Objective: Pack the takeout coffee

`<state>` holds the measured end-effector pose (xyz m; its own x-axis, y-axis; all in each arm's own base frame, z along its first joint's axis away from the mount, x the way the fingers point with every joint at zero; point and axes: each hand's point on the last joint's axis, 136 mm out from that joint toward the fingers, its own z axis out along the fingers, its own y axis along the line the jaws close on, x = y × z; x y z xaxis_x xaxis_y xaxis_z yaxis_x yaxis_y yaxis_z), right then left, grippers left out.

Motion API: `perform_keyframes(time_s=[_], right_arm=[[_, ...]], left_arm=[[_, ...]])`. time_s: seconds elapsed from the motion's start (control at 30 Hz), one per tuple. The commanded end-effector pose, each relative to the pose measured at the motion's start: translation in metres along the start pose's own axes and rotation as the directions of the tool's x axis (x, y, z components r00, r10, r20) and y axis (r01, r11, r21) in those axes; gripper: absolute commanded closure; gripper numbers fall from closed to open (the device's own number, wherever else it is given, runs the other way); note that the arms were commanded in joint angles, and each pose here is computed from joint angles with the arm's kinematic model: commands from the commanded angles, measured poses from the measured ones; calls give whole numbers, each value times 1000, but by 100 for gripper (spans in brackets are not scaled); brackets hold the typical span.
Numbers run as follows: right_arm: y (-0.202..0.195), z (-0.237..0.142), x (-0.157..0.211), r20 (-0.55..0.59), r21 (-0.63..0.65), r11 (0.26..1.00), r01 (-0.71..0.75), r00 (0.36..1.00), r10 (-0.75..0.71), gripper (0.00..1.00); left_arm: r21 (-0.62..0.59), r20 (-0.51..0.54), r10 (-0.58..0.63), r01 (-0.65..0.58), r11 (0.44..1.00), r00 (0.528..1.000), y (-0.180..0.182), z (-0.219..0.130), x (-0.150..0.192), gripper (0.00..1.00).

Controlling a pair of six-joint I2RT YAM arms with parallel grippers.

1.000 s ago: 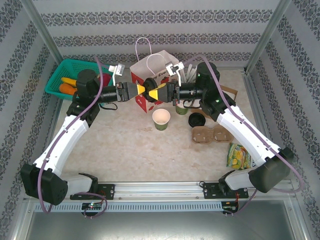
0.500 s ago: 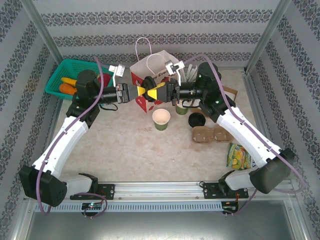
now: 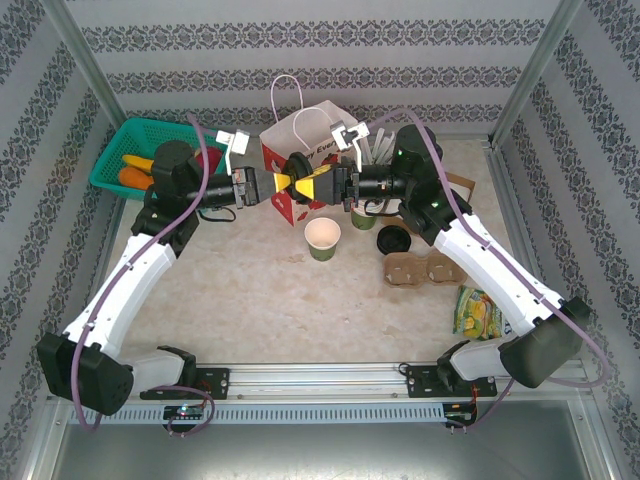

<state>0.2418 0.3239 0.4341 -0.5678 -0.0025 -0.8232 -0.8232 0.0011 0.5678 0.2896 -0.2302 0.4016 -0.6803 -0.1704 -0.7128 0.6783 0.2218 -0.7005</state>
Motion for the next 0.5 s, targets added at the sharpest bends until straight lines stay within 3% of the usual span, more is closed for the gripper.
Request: perform_keyframes(time_s=[0.0,0.03,0.17,0.27,0.47], right_arm=[[-3,-3,-7,39,45,998,45,998,-46,75],[-4,-4,-7,44,59,997,47,998,-49,69],[-21,-15,-9,97,177,983,56,993,-74,25],[-40,-31,-11,158,312,949,47,982,-100,5],[-87,-72,-1,248,568,820,-68,964,-92,2]], left_arm=[[30,-20,92,-92,995,996,-25,-1,3,100],[22,-22,94,-94,995,995,-24,-1,4,100],[-23,-24,89,-90,996,996,-16,-1,5,100],[-119,-9,72,-73,990,997,0,-3,4,100],[-346,-16,-31,23,938,999,46,-10,22,100]])
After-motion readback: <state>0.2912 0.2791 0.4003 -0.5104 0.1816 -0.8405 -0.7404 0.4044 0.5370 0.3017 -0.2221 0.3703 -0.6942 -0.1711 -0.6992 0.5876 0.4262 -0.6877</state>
